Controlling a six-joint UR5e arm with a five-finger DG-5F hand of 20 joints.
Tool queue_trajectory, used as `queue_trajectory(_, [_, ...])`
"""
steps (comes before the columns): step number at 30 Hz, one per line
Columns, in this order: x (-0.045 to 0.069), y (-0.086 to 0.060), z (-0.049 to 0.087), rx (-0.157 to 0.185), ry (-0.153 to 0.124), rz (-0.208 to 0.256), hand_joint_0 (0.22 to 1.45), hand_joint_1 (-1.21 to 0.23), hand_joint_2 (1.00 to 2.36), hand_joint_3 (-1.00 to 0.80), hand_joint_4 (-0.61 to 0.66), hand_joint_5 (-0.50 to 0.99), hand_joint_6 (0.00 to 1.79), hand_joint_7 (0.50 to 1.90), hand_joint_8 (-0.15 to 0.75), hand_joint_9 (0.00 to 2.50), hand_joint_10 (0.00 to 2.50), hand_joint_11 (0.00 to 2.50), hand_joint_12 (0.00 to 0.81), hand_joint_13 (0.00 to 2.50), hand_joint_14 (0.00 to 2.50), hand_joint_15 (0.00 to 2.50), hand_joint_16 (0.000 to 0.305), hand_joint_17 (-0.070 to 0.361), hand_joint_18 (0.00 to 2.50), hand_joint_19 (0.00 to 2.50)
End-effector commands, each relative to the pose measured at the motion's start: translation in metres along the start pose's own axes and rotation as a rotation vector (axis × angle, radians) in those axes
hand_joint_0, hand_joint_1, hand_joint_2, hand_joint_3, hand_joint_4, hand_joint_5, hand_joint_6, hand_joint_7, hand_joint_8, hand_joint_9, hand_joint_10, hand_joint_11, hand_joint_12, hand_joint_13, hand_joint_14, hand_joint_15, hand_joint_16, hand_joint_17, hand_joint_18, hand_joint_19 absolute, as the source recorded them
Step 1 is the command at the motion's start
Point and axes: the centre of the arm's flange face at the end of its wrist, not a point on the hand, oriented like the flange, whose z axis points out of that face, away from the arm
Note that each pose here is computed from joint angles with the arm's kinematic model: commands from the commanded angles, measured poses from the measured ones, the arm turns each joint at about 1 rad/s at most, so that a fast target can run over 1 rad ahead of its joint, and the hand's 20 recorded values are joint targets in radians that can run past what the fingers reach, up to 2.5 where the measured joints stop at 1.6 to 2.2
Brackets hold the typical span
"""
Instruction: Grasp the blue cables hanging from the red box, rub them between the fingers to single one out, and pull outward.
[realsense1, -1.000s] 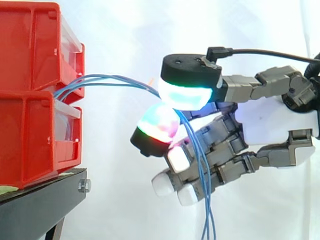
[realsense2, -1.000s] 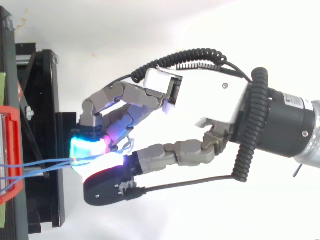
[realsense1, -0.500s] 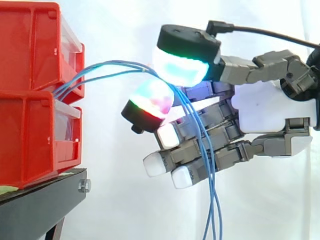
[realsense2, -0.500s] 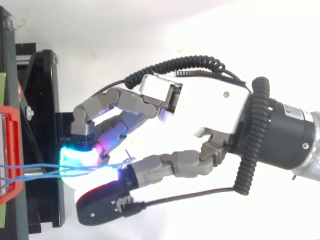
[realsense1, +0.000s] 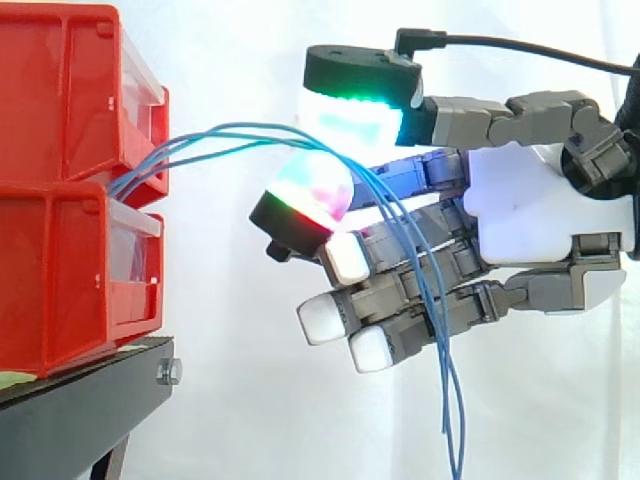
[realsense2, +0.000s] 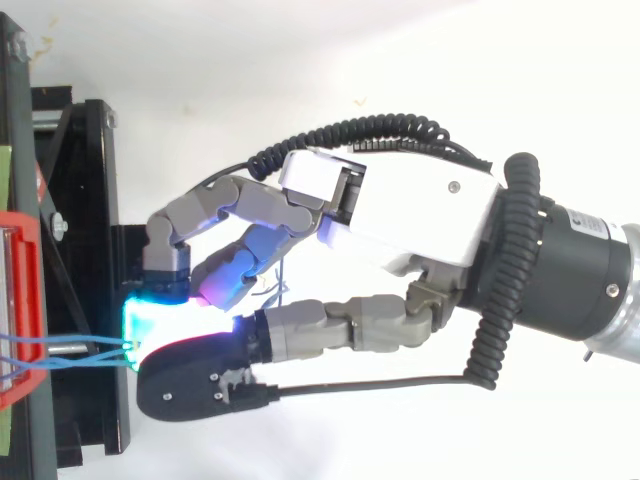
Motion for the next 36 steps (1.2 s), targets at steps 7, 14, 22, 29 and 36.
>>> queue_trajectory(7, [0.002,-0.002,-0.002,0.018,0.005,0.022,0.62,-0.77,1.01,-0.31,0.12,-0.16,0.91,0.99,0.272,0.95,0.02,0.65,0.348,0.82,0.02,0.53,0.045,0.101,0.72,0.52])
queue_trajectory(14, [0.008,-0.004,-0.007,0.045,0.017,0.041,0.55,-0.60,1.00,-0.45,0.13,-0.15,0.90,1.01,0.278,0.99,0.02,0.64,0.356,0.83,0.02,0.53,0.047,0.106,0.73,0.53])
queue_trajectory(22, [0.011,-0.006,-0.011,0.067,0.024,0.063,0.59,-0.75,1.02,-0.22,0.11,-0.15,0.90,1.08,0.283,0.98,0.02,0.64,0.357,0.83,0.02,0.54,0.046,0.103,0.72,0.54])
queue_trajectory(29, [0.011,-0.007,-0.012,0.079,0.027,0.065,0.68,-0.88,1.02,-0.19,-0.06,-0.17,0.94,1.08,0.260,0.92,0.02,0.65,0.344,0.82,0.02,0.52,0.045,0.100,0.74,0.49])
queue_trajectory(36, [0.004,-0.004,-0.009,0.075,0.025,0.083,0.68,-0.87,1.00,-0.50,0.04,-0.16,0.92,1.01,0.242,0.93,0.02,0.65,0.333,0.81,0.02,0.51,0.043,0.096,0.74,0.48])
